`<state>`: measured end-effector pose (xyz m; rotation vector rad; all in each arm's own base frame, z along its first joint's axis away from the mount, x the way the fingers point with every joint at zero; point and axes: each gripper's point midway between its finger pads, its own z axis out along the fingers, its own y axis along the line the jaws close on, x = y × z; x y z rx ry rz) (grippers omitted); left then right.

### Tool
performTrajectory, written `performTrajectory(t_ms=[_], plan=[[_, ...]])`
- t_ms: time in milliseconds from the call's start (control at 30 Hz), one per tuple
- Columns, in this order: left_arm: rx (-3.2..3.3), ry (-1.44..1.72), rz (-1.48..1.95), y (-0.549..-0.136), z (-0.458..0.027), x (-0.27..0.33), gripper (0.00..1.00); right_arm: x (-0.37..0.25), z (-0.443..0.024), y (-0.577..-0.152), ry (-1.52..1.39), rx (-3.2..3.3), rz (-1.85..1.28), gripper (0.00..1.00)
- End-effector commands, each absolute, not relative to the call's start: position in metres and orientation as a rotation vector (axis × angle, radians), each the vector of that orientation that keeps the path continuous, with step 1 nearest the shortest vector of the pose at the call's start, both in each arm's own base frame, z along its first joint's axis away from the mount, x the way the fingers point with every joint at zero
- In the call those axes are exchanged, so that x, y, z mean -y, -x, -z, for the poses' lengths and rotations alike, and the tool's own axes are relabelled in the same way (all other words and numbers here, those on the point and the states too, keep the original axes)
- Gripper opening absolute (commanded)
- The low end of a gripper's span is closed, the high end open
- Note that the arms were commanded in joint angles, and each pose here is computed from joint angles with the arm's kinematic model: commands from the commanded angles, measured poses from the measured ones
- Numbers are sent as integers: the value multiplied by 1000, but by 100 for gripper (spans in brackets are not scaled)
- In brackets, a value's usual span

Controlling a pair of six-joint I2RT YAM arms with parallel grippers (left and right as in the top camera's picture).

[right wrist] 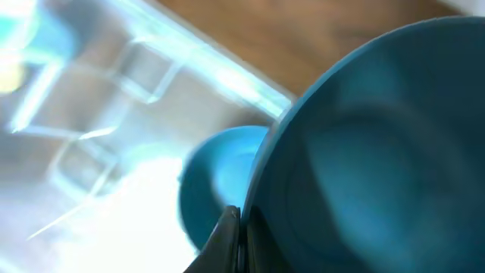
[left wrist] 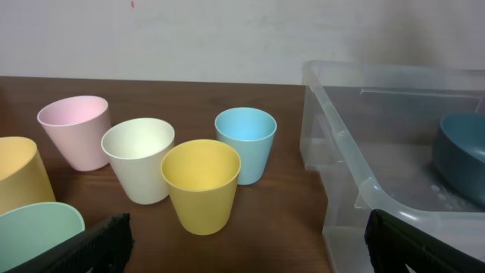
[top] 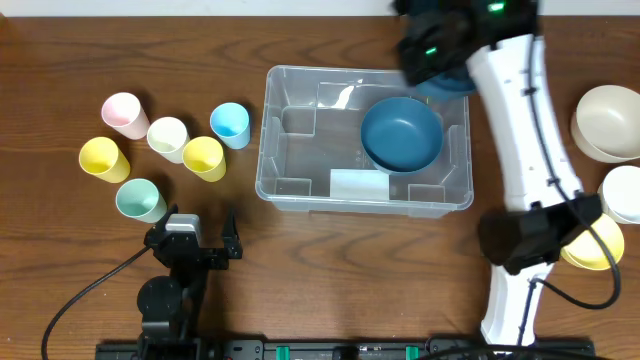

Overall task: Pack container
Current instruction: 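Carry the bowl into the bin and stack it on the first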

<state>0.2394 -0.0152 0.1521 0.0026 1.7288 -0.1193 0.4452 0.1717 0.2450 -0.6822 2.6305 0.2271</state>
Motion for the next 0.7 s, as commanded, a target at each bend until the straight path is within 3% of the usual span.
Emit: performTrajectory(t_ms=[0,667], plan=[[-1762,-3,105,-240,-137,14,98,-191,-264,-426,749,-2588,-200,1],[-1762,-3,105,-240,-137,14,98,-199,-146,-373,903,-2908,-117,1]])
